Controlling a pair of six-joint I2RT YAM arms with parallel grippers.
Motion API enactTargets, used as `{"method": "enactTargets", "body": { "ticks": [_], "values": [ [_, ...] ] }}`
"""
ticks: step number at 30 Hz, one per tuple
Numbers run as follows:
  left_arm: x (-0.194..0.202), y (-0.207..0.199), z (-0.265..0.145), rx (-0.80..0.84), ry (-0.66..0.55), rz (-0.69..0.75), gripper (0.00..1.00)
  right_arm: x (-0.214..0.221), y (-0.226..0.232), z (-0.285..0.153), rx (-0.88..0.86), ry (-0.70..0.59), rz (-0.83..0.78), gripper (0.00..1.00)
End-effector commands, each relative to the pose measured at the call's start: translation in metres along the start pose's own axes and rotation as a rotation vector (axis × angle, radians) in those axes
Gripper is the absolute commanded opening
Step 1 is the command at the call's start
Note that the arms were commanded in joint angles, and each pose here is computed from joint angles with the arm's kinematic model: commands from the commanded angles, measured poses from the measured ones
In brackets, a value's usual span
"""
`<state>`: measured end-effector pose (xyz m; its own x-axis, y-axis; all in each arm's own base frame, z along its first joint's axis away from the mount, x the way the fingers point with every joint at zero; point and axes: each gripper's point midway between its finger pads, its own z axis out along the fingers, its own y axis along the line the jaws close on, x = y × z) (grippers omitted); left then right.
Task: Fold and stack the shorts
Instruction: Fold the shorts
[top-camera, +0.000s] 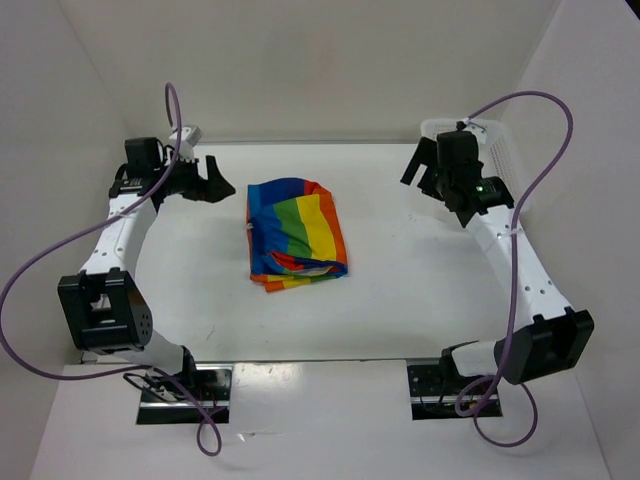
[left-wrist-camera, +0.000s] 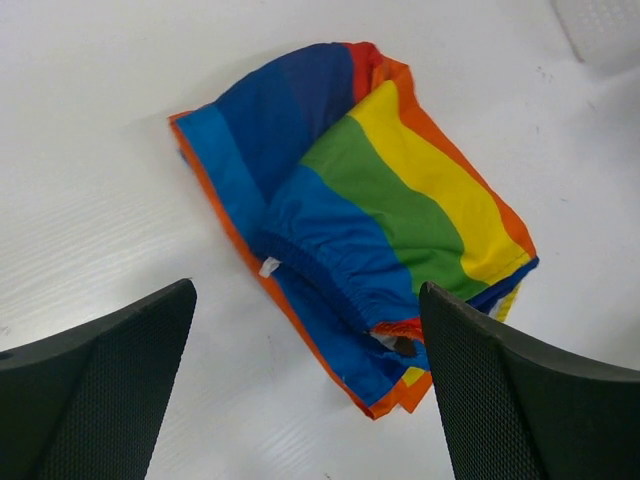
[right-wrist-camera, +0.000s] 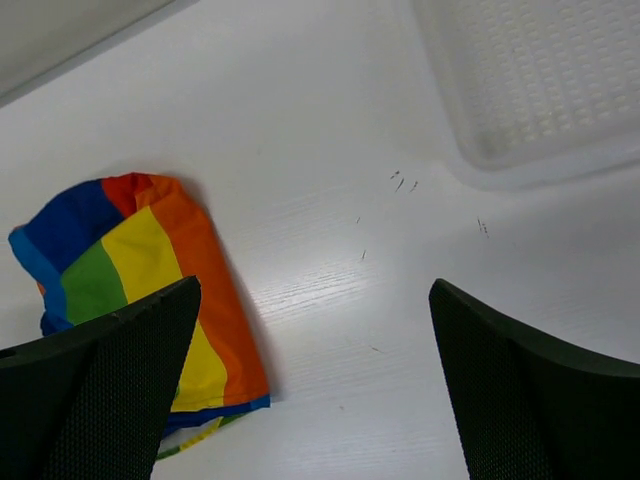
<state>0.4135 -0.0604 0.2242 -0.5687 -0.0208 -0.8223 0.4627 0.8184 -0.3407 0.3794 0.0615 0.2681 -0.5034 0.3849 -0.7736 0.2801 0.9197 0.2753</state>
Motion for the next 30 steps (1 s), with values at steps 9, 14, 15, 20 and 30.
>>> {"method": "enactTargets", "body": {
  "ticks": [9,14,15,20,30],
  "values": [
    [-0.015,0.046,-0.054,-0.367,-0.04,0.01,0.99,-0.011,-0.04,-0.029,0.089,-0.099,0.136,1.0],
    [-0.003,0.053,-0.062,-0.404,-0.03,-0.009,1.0,0.014,-0.045,-0.037,0.052,-0.065,0.192,1.0],
    [-0.002,0.051,-0.063,-0.405,-0.036,-0.005,1.0,0.016,-0.05,-0.038,0.054,-0.064,0.201,1.0],
    [0.005,0.052,-0.071,-0.412,-0.045,-0.014,1.0,0.023,-0.063,-0.058,0.041,-0.095,0.279,1.0],
    [0.034,0.052,-0.074,-0.43,-0.01,-0.043,1.0,0.037,-0.096,-0.103,0.061,-0.218,0.375,1.0]
  ]
}}
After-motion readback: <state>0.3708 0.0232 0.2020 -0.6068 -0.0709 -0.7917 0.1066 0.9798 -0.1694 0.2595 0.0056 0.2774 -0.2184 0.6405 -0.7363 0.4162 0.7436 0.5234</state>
